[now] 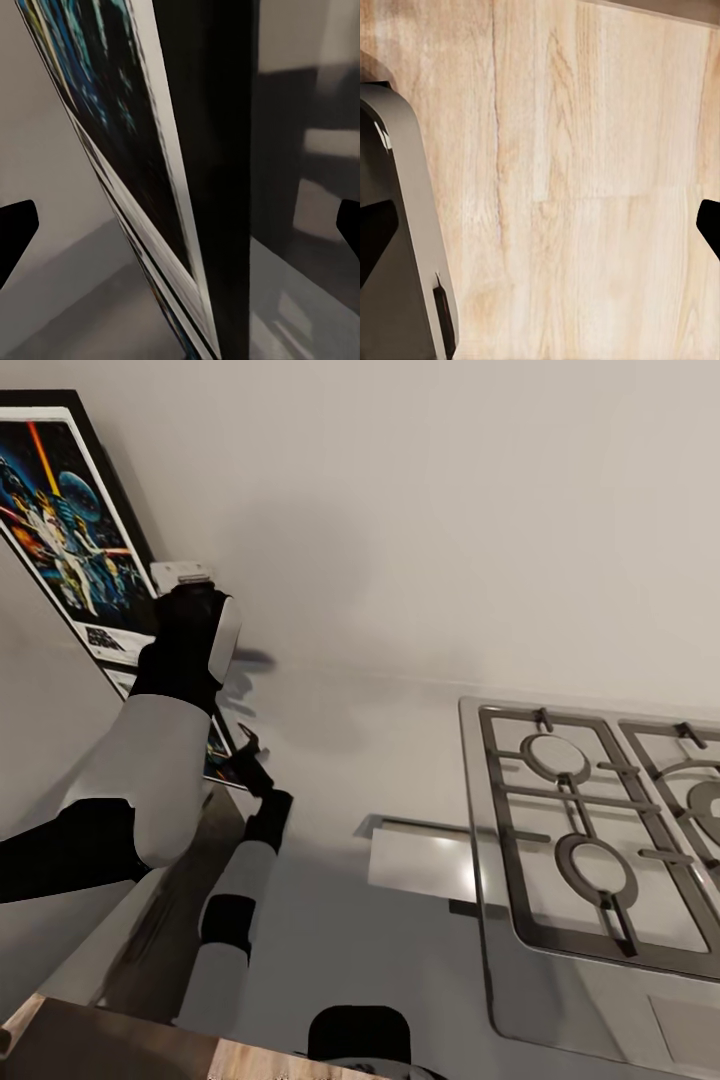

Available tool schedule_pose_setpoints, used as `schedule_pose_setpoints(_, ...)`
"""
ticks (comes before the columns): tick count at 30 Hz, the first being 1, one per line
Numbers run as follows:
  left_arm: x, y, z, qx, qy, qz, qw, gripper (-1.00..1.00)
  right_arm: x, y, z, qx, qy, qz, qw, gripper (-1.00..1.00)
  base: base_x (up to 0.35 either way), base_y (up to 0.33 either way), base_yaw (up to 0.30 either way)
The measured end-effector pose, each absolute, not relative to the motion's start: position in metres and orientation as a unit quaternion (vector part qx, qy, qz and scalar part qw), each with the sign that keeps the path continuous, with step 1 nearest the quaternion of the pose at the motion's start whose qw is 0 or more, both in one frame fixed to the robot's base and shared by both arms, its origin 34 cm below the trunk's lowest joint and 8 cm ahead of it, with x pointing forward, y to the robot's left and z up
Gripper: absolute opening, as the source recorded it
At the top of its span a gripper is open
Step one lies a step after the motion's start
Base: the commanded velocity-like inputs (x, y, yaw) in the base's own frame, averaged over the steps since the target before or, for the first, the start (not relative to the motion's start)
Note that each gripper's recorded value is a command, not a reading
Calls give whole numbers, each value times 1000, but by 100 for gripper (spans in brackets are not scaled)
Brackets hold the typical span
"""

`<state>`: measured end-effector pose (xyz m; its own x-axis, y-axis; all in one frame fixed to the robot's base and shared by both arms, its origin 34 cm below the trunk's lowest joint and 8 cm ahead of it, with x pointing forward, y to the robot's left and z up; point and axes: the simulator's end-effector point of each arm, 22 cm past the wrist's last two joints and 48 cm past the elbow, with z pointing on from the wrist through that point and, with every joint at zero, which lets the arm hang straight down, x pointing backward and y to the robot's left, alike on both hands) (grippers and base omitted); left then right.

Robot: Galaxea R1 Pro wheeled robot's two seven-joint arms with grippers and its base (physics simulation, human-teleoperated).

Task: Pick up the poster from the kitchen countertop and hang it on one of the wall nails in the kitchen.

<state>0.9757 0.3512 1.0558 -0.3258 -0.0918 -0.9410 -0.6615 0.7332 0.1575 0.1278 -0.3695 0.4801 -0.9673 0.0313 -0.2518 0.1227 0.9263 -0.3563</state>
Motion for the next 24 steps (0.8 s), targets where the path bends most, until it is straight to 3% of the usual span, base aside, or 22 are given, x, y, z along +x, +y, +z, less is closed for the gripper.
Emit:
schedule_pose_setpoints(8,976,351,1053,-245,769,271,525,100,127,-369,480,39,974,-187,120,100,0,0,2)
schedule_pose_setpoints(19,975,354,1065,-252,760,269,535,100,127,-369,480,39,974,-187,121,100,0,0,217)
schedule_pose_setpoints(24,975,354,1065,-252,760,269,535,100,126,-369,480,39,974,-187,120,100,0,0,71)
